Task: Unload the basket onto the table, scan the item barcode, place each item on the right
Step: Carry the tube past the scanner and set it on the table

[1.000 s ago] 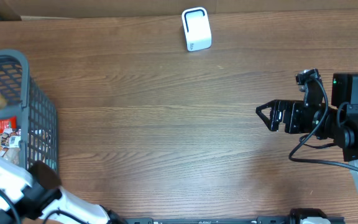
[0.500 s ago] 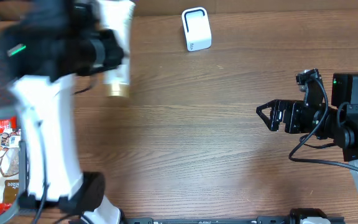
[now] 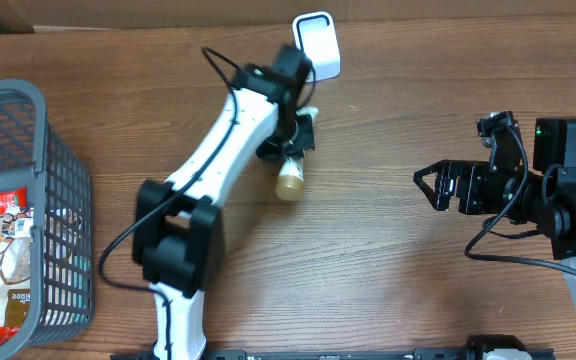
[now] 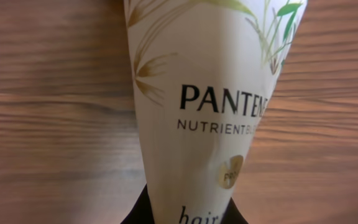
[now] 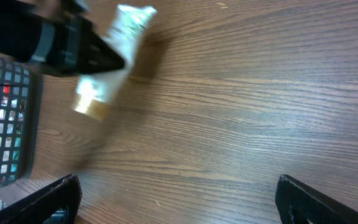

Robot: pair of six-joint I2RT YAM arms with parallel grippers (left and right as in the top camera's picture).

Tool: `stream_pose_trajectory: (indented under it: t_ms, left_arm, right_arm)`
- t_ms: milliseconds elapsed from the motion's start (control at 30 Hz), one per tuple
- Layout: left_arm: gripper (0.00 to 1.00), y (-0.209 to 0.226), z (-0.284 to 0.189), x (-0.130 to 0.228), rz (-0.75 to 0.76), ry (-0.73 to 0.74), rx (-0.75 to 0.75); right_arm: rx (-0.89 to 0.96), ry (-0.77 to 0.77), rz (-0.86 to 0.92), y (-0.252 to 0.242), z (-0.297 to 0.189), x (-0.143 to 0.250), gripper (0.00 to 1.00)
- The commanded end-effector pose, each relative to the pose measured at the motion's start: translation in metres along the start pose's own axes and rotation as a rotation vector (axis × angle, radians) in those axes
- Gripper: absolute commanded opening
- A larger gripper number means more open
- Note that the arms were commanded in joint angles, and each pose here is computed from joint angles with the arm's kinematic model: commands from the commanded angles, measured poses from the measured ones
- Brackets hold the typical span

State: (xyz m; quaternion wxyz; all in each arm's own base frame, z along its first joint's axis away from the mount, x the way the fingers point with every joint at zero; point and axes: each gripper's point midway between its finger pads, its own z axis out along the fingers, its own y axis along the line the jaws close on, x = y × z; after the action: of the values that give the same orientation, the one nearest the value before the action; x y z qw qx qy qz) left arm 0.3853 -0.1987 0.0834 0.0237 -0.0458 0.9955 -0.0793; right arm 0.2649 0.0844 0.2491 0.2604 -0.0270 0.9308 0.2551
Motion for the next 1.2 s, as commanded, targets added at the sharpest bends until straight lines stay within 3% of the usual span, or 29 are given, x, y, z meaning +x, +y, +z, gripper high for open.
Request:
stream_pose_trajectory:
  t_ms: [0,133,267,300,467,733,800,867,967,1033,1167]
  left_arm:
    - [0.04,-0.006,0.037,0.015,-0.014,0.078,-0.034]
    - [0.11,-0.007,0.062,0.023,0.014,0.117,-0.067]
    - [0.37,-0.008,0.066,0.021,0.017,0.109,-0.071]
    - [0.40,-0.008,0.065,0.020,0.026,0.108,-0.069]
    - [0.43,-0.001,0.042,0.006,0.038,0.099,-0.063]
    - [0.47,-0.013,-0.064,-0.033,0.106,-0.032,0.004]
    - [0.68,-0.019,-0.096,-0.037,0.139,-0.083,0.026]
    - [0.77,-0.022,-0.124,-0.037,0.165,-0.126,0.045]
    - [0.81,-0.023,-0.166,-0.039,0.189,-0.215,0.082]
    - [0.93,-0.025,-0.204,-0.040,0.193,-0.299,0.165]
    - [0.93,0.008,-0.270,-0.039,0.128,-0.460,0.209]
  right_arm:
    - [0.000,-0.025,-0.016,0.004,-0.006,-0.007,1.00]
    - [0.000,-0.025,-0.016,0.004,-0.006,-0.007,1.00]
    - [0.000,-0.025,-0.016,0.004,-0.006,-0.007,1.00]
    - [0.000,-0.025,-0.017,0.004,-0.006,-0.007,1.00]
    - [0.000,-0.025,-0.016,0.004,-0.006,-0.007,1.00]
    - [0.000,-0.025,-0.017,0.004,-0.006,-0.007,1.00]
    - [0.000,-0.025,-0.017,0.004,-0.006,-0.007,1.00]
    - [0.000,-0.025,-0.017,0.004,-0.006,-0.007,1.00]
    - [0.000,-0.025,-0.017,0.004,-0.006,-0.007,1.00]
    - [0.000,-0.024,-0.016,0.004,-0.006,-0.007,1.00]
    - [0.001,-0.019,-0.013,0.004,-0.006,-0.005,1.00]
